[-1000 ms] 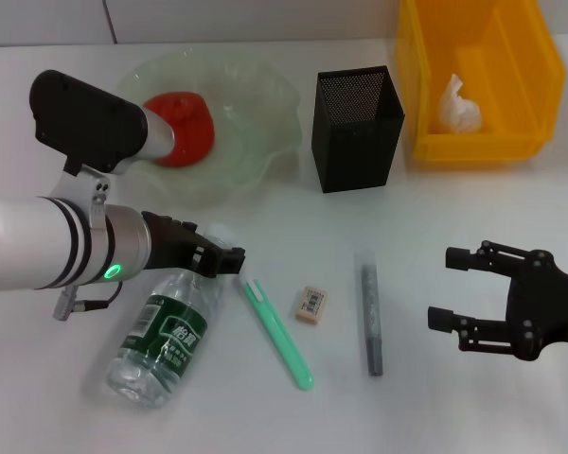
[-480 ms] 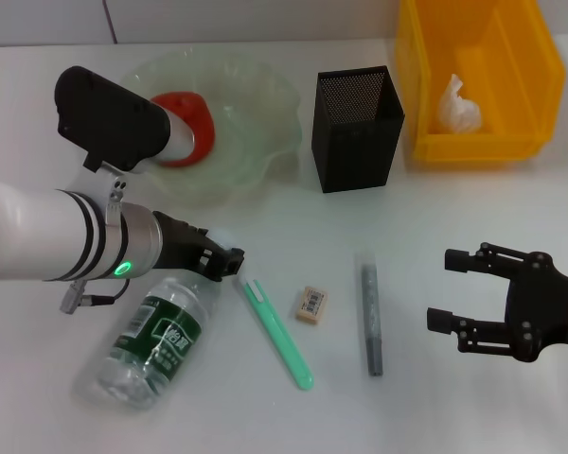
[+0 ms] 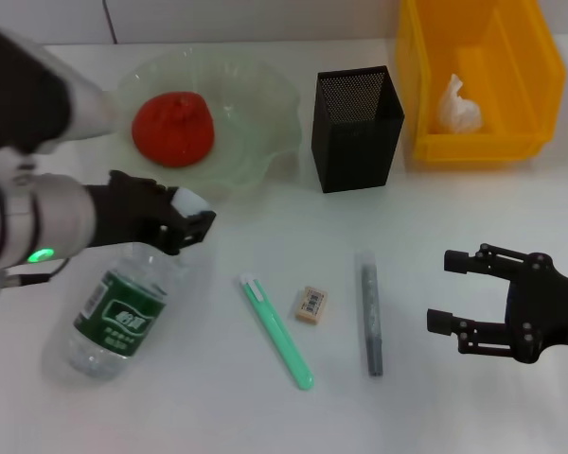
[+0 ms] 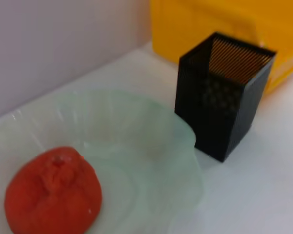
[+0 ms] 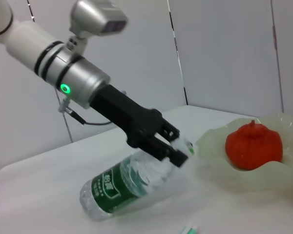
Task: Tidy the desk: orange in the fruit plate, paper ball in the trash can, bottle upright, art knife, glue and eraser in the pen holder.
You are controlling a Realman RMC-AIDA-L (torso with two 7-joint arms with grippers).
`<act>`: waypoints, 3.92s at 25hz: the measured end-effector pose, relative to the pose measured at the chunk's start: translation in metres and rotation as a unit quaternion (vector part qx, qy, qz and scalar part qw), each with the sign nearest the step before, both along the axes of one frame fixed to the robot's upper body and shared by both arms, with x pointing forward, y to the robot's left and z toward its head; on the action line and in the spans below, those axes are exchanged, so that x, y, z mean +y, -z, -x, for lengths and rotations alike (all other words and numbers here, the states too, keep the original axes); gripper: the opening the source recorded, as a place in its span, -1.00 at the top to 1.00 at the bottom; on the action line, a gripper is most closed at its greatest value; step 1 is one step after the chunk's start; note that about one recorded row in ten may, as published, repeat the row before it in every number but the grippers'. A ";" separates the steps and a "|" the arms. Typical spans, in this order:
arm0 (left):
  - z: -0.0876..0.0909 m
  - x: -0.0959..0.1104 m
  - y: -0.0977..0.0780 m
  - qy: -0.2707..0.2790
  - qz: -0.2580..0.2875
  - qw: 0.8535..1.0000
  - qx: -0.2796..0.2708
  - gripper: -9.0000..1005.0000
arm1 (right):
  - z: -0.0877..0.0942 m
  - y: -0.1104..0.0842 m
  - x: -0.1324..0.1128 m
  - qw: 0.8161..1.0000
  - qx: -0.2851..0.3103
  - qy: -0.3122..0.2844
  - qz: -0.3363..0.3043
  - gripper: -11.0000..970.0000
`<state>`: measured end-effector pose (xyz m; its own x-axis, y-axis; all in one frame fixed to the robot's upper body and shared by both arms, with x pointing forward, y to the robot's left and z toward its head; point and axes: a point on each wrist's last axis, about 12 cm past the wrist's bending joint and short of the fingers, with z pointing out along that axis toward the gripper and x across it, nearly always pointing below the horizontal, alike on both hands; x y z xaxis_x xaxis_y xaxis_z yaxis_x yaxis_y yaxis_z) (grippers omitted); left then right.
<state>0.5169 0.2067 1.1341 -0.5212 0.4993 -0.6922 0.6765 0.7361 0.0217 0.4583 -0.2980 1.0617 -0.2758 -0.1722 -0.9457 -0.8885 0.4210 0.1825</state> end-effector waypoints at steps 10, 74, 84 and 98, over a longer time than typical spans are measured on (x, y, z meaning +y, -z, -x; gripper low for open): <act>0.028 0.062 -0.014 0.038 0.120 0.984 -0.127 0.08 | -0.002 -0.001 0.002 1.000 0.000 -0.006 0.000 -0.67; 0.025 0.104 0.003 0.035 0.194 0.964 -0.179 -0.07 | -0.005 -0.003 0.006 1.000 0.004 -0.017 -0.007 -0.67; 0.053 0.099 -0.014 0.118 0.175 0.954 -0.212 -0.60 | -0.011 -0.014 0.004 1.000 0.022 -0.006 -0.011 -0.67; 0.103 0.107 0.085 0.146 0.284 0.905 -0.282 -0.59 | -0.069 -0.127 0.104 0.950 0.156 -0.030 0.270 -0.67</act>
